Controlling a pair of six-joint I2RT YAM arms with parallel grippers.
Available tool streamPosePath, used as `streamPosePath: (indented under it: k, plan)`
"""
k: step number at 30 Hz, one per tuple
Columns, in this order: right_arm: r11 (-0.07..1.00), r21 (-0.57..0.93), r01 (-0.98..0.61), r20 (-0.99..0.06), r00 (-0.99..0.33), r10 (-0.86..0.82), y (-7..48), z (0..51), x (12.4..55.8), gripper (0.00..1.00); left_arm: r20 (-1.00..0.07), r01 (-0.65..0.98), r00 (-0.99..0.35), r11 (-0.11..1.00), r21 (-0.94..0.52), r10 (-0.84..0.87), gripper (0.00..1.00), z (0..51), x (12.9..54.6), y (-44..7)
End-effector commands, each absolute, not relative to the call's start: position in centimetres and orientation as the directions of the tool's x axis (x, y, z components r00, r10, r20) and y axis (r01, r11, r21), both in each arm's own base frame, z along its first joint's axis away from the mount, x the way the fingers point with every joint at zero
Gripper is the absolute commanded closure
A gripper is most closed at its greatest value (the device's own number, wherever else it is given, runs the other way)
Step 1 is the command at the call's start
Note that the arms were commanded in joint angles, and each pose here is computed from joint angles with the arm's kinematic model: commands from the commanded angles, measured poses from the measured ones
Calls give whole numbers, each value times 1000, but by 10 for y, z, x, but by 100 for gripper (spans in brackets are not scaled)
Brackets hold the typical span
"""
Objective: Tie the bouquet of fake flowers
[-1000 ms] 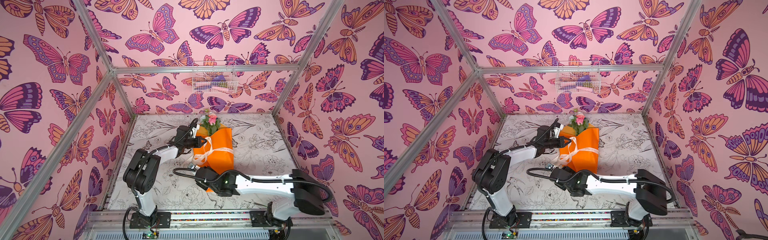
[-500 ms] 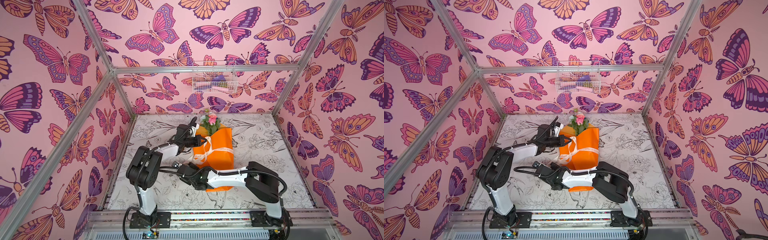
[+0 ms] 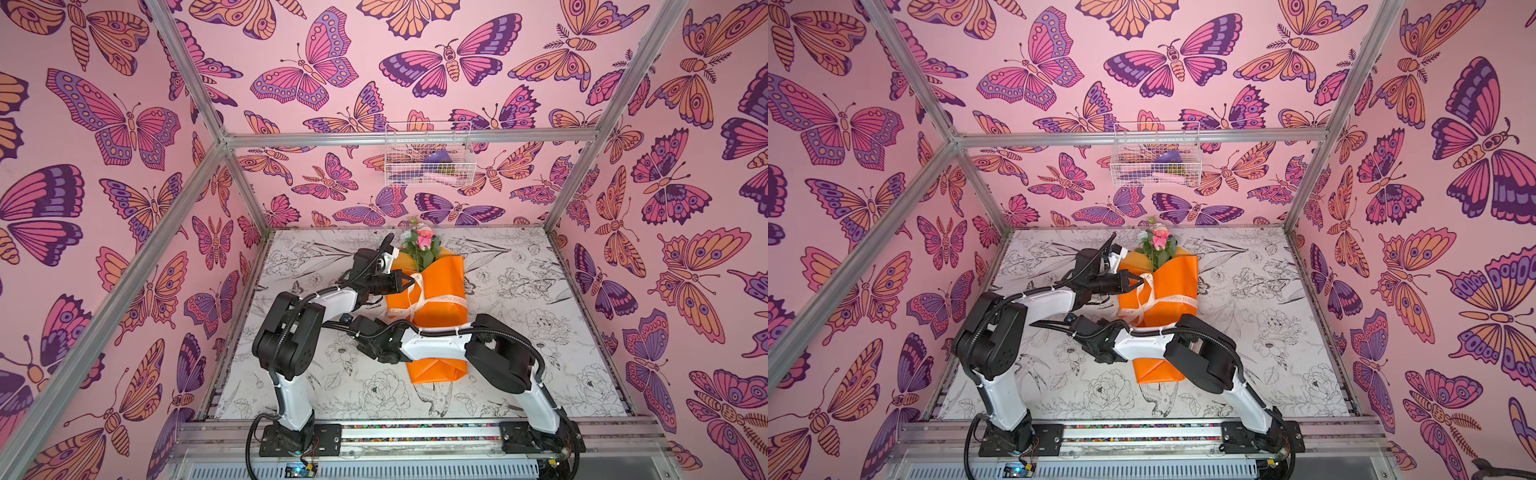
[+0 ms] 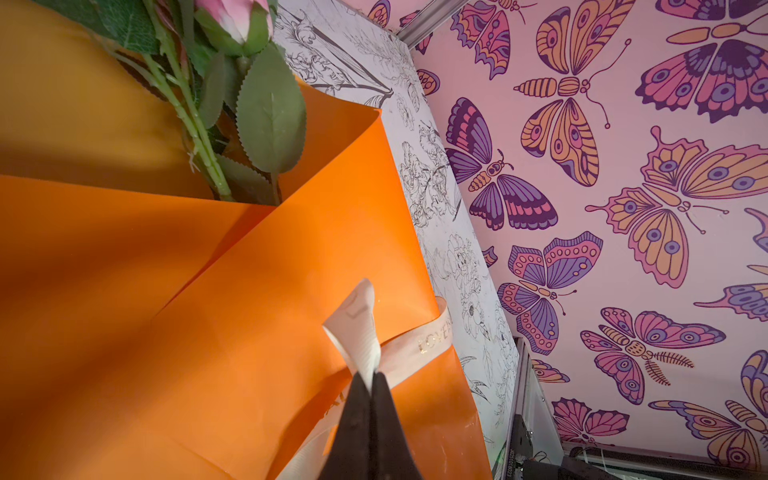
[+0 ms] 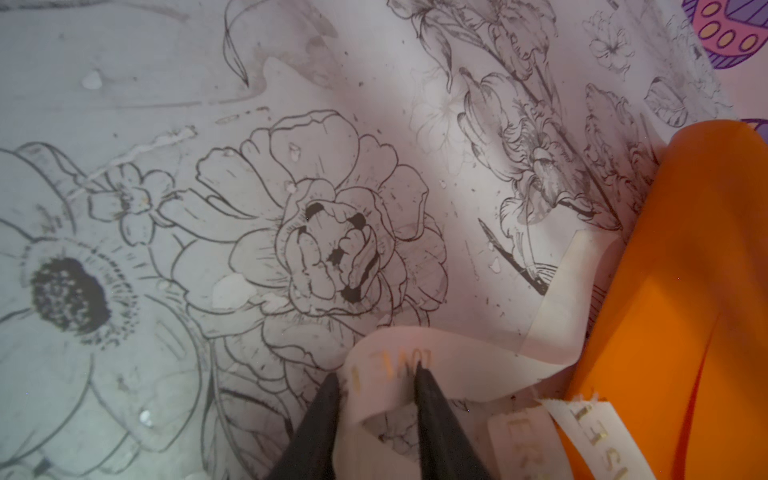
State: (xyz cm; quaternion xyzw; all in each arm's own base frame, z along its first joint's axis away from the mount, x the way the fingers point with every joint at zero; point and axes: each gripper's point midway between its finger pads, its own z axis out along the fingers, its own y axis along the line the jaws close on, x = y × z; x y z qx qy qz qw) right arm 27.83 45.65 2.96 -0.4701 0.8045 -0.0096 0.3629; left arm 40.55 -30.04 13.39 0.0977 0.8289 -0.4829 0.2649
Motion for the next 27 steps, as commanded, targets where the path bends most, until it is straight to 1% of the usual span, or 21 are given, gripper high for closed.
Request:
streamPosePath:
  k: [1,3,7,10,16,18,22,27]
  plan:
    - [538,-333,-774,-579,-282,-765,456,49,263,89,-530,421,-843,502,-756,-91,100,131,410,-300]
    - [531,-329,-781,-604,-258,-754,457,69,253,94,-530,421,-843,502,-756,-91,100,130,410,-300]
    - [545,-297,-784,-662,-242,-709,450,108,234,98,-536,422,-838,506,-752,-98,100,133,411,-295]
    - [570,-266,-777,-693,-257,-673,435,131,226,99,-543,422,-833,513,-747,-106,100,135,411,-290]
    - [663,-189,-724,-798,-280,-534,393,195,217,100,-557,414,-821,541,-732,-125,100,136,411,-274]
    - [696,-173,-697,-829,-278,-485,377,215,216,100,-563,414,-818,558,-719,-120,100,135,409,-270]
    - [767,-140,-626,-871,-290,-396,350,241,223,100,-571,412,-815,588,-696,-104,100,131,403,-263]
    - [896,-82,-436,-883,-386,-268,299,250,251,100,-564,396,-820,621,-677,-93,100,120,391,-255]
